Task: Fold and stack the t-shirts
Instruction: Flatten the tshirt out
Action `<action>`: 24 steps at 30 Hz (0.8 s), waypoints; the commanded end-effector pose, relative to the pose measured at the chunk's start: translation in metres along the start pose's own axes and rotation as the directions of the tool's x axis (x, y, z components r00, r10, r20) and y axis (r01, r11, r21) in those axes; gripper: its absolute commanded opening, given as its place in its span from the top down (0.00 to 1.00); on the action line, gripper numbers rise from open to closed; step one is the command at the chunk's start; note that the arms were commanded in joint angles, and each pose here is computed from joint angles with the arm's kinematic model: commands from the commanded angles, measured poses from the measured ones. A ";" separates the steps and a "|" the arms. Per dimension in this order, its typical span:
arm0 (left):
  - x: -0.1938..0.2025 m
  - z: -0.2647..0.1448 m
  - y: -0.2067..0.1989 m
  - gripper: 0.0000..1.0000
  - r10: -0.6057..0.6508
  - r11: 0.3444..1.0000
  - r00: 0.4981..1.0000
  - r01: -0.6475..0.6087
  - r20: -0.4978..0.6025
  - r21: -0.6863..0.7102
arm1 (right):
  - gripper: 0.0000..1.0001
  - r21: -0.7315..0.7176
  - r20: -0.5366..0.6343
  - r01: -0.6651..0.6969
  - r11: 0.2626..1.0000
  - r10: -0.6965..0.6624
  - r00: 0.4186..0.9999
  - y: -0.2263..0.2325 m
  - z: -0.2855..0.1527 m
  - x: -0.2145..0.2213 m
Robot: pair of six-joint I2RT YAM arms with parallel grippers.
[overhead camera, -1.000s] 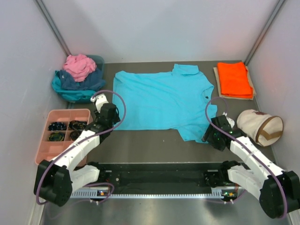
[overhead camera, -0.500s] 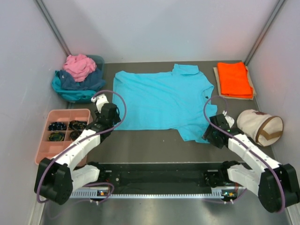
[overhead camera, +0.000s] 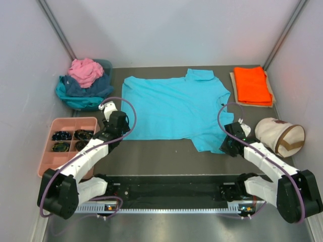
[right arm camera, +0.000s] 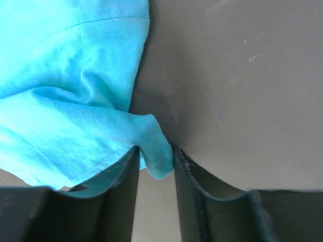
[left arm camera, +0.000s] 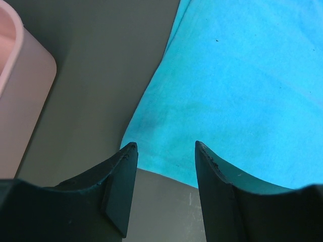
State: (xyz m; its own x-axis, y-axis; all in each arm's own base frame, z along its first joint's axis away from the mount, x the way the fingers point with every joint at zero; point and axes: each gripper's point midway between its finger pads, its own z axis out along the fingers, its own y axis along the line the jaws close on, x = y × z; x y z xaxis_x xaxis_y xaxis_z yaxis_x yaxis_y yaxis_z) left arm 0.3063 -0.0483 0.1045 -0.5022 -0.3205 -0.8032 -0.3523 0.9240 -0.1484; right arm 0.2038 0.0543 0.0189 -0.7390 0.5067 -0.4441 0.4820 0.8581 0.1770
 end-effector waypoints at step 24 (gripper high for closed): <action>0.046 0.011 0.034 0.48 -0.062 0.980 0.991 0.039 -0.115 -0.194 | 1.00 -0.070 0.017 0.041 0.997 -0.040 0.999 0.017 0.001 -0.007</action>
State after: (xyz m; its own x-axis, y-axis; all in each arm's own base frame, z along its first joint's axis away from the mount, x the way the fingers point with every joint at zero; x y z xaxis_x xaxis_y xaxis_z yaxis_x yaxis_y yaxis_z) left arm 0.2854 -0.0365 0.0660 -0.5692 -0.3750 -0.7317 -0.4667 0.8800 -0.0880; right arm 0.2088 0.0588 0.0184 -0.7519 0.4842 -0.4475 0.4493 0.8730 0.1897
